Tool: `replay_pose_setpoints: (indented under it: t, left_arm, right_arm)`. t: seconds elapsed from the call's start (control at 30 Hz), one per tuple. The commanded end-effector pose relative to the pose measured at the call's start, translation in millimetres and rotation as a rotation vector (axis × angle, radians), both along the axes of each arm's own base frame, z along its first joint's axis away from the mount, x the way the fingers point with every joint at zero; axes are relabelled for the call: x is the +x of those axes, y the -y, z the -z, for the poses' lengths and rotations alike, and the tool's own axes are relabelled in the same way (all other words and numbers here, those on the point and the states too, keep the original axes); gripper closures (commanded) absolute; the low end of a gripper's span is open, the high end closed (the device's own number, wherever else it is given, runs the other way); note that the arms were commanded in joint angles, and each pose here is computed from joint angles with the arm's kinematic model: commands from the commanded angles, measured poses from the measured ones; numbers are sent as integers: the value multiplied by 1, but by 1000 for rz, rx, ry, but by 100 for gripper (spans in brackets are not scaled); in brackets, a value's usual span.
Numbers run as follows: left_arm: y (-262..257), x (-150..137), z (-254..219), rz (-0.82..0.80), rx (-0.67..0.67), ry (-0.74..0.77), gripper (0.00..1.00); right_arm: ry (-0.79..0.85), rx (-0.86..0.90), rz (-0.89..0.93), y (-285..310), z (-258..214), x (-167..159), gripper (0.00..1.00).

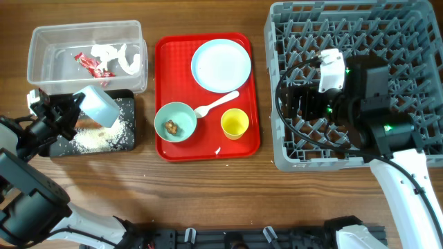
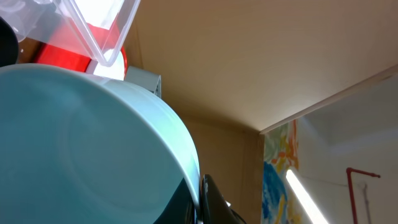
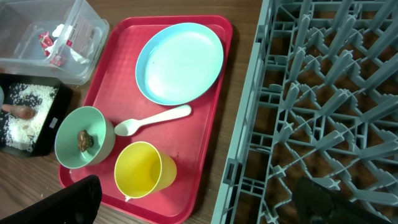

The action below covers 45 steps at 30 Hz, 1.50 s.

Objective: Sort waste into correct bins and load items into the dishwasher rack
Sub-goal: 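Return the empty rice bowl to the red tray with the left gripper, then grasp the rim of the green bowl with the left gripper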

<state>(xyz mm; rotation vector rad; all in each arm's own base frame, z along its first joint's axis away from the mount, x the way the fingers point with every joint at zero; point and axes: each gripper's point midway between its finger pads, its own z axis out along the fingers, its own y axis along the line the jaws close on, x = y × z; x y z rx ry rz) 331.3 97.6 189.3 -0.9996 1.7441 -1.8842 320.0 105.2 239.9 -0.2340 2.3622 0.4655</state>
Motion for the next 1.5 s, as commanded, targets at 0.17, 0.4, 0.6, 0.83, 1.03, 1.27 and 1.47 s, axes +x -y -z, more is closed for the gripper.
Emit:
replay_pose_setpoints:
  t: [0.17,0.4,0.6,0.83,1.03,1.27,1.47]
  left_arm:
    - [4,2,-17,3,-2,41,96]
    - [59,25,-73,195,167,220,96]
    - [132,69,-93,410,613,213,96]
    - [199,131,-57,329,1504,170,96]
    - [249,129,2,508,1790,167,96]
    - [251,123,74,661,1810,11,96]
    - [250,116,113,757,1802,-60,96]
  right_arm:
    - [2,36,19,-3,-8,3,0]
    - [18,37,18,-3,-11,6,0]
    - [22,38,18,-4,-11,6,0]
    - [15,37,18,-3,-10,5,0]
    - [6,35,18,-3,-9,4,0]
    - [-5,33,19,-3,-6,2,0]
    - [-5,33,19,-3,-6,2,1]
